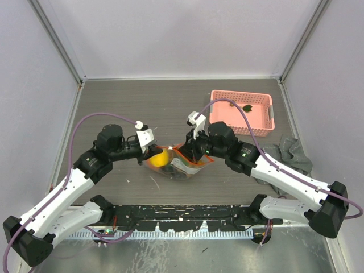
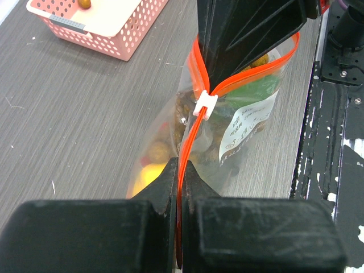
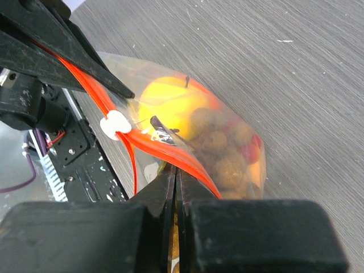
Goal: Place the food in the zip-top bag and seal the zipper
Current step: Zip the zipper food storage bag.
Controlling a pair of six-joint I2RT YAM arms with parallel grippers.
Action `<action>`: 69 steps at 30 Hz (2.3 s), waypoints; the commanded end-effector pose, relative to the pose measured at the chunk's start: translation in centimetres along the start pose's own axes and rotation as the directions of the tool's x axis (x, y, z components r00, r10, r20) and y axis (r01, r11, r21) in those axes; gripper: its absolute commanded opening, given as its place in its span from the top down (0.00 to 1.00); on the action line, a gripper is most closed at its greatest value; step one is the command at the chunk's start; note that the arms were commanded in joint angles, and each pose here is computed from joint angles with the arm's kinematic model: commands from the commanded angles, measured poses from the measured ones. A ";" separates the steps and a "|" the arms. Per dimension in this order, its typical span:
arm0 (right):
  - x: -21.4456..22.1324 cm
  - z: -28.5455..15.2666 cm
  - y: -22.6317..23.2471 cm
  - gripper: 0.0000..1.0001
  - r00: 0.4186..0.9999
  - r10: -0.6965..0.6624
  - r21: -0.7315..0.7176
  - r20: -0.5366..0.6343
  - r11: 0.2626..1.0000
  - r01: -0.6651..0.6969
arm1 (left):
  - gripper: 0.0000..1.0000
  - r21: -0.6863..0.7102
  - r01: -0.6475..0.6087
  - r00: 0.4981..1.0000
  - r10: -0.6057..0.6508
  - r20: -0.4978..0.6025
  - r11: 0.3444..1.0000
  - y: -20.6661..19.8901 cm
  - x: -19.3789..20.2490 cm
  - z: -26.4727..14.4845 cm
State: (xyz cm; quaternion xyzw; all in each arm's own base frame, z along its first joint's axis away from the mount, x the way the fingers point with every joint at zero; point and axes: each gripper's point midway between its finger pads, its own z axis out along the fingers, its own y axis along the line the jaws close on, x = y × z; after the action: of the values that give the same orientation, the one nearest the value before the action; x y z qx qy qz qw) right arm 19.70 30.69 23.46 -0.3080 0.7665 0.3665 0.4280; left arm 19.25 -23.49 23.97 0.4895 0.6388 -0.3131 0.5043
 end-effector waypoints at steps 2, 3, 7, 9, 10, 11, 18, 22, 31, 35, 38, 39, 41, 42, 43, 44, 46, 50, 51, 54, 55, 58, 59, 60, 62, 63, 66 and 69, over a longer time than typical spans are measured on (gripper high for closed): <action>-2.8 1.4 1.3 0.92 0.994 0.009 -0.070 0.106 0.998 -0.001 | 1.00 -0.007 -0.064 0.992 0.065 0.108 0.998 0.3 -4.2 -0.8; -2.6 1.7 1.3 0.92 0.995 0.010 -0.076 0.096 0.997 -0.003 | 1.00 -0.008 -0.064 0.992 0.065 0.108 0.998 0.3 -4.2 -0.8; -1.5 2.8 1.7 0.92 0.998 0.018 -0.112 0.054 0.994 -0.012 | 1.00 -0.011 -0.064 0.992 0.065 0.108 0.998 0.3 -4.2 -0.8; -0.8 3.4 1.8 0.92 0.999 0.025 -0.128 0.030 0.992 -0.021 | 1.00 -0.011 -0.064 0.992 0.065 0.107 0.998 0.3 -4.1 -0.8; -0.4 3.7 1.7 0.92 0.999 0.029 -0.132 0.017 0.991 -0.027 | 1.00 -0.011 -0.065 0.992 0.066 0.109 0.998 0.3 -4.2 -0.8; -0.1 4.0 1.7 0.92 0.999 0.032 -0.133 0.006 0.991 -0.031 | 1.00 -0.010 -0.063 0.992 0.063 0.107 0.998 0.3 -4.2 -0.8; 1.5 6.0 1.1 0.91 0.998 0.048 -0.130 -0.048 0.990 -0.054 | 1.00 -0.002 -0.062 0.992 0.062 0.112 0.998 0.1 -4.3 -0.8; 0.6 5.5 0.8 0.89 0.999 0.029 -0.100 -0.039 0.994 -0.032 | 1.00 -0.005 -0.059 0.992 0.060 0.107 0.998 0.2 -4.2 -0.8; -1.3 1.3 0.1 0.81 0.997 -0.076 -0.017 -0.017 0.997 0.076 | 1.00 -0.042 -0.062 0.994 0.065 0.092 0.997 0.7 -4.1 -1.1; -1.4 -0.1 -0.2 0.79 0.992 -0.120 0.008 -0.033 0.993 0.120 | 1.00 -0.045 -0.061 0.994 0.064 0.086 0.997 0.8 -4.1 -1.1; -1.4 -1.3 0.0 0.76 0.981 -0.184 -0.003 -0.059 0.983 0.184 | 1.00 -0.048 -0.057 0.995 0.061 0.082 0.997 0.9 -4.0 -1.1; -1.9 -1.7 0.0 0.75 0.977 -0.205 -0.001 -0.058 0.979 0.206 | 1.00 -0.049 -0.056 0.995 0.060 0.079 0.997 0.9 -3.9 -1.1; -2.4 -2.5 0.2 0.71 0.966 -0.251 -0.012 -0.063 0.968 0.251 | 1.00 -0.048 -0.054 0.995 0.058 0.078 0.997 0.9 -3.9 -1.1; -2.7 -2.8 0.4 0.69 0.957 -0.283 -0.024 -0.061 0.959 0.282 | 1.00 -0.049 -0.054 0.995 0.058 0.078 0.997 1.0 -4.0 -1.1; -3.0 -3.1 0.6 0.69 0.949 -0.308 -0.035 -0.059 0.951 0.307 | 1.00 -0.050 -0.053 0.995 0.057 0.076 0.997 1.0 -3.9 -1.1; -3.4 -3.4 1.0 0.68 0.940 -0.336 -0.053 -0.054 0.941 0.333 | 1.00 -0.050 -0.053 0.996 0.056 0.076 0.997 1.0 -3.9 -1.1; -4.2 -3.8 1.4 0.64 0.926 -0.374 -0.070 -0.041 0.926 0.371 | 1.00 -0.051 -0.052 0.996 0.056 0.074 0.997 1.0 -3.9 -1.1; -5.7 -3.8 2.2 0.56 0.901 -0.435 -0.105 -0.007 0.896 0.432 | 1.00 -0.053 -0.051 0.996 0.055 0.075 0.997 1.1 -3.9 -1.1; -6.0 -3.6 2.4 0.54 0.895 -0.446 -0.114 0.001 0.889 0.443 | 1.00 -0.055 -0.051 0.996 0.055 0.076 0.997 1.1 -4.0 -1.1; -6.9 -3.1 3.2 0.45 0.876 -0.482 -0.151 0.024 0.864 0.479 | 1.00 -0.057 -0.050 0.996 0.054 0.077 0.997 1.1 -4.0 -1.2; -7.2 -2.9 3.6 0.43 0.869 -0.494 -0.165 0.035 0.854 0.493 | 1.00 -0.058 -0.049 0.996 0.053 0.075 0.997 1.1 -4.0 -1.1; -7.8 -2.2 4.2 0.42 0.849 -0.525 -0.188 0.061 0.829 0.526 | 1.00 -0.057 -0.047 0.996 0.052 0.078 0.997 1.1 -4.1 -1.2; -7.8 -1.8 4.3 0.42 0.841 -0.538 -0.199 0.066 0.819 0.539 | 1.00 -0.055 -0.046 0.996 0.050 0.078 0.997 1.0 -4.1 -1.1; -7.9 -1.4 4.5 0.42 0.835 -0.546 -0.210 0.070 0.810 0.547 | 1.00 -0.055 -0.045 0.996 0.049 0.077 0.997 1.1 -4.0 -1.1; -7.5 -0.7 4.6 0.42 0.826 -0.560 -0.224 0.067 0.798 0.559 | 1.00 -0.056 -0.045 0.996 0.049 0.078 0.997 1.1 -4.1 -1.2; -7.3 -0.4 4.5 0.42 0.822 -0.566 -0.227 0.062 0.794 0.564 | 1.00 -0.055 -0.044 0.996 0.048 0.078 0.998 1.1 -4.1 -1.1; -6.8 0.5 4.3 0.42 0.813 -0.580 -0.237 0.052 0.784 0.574 | 1.00 -0.054 -0.042 0.996 0.046 0.078 0.998 1.0 -4.1 -1.2; -7.0 0.9 4.5 0.43 0.805 -0.588 -0.241 0.078 0.772 0.588 | 1.00 -0.053 -0.041 0.996 0.045 0.078 0.998 1.0 -4.1 -1.1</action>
State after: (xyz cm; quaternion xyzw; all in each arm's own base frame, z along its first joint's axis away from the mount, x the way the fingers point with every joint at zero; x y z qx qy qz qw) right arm 19.45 33.56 27.30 -0.5751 0.6332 0.2958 0.4252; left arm 19.57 -23.05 24.41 0.4825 0.6487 -0.3018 0.5052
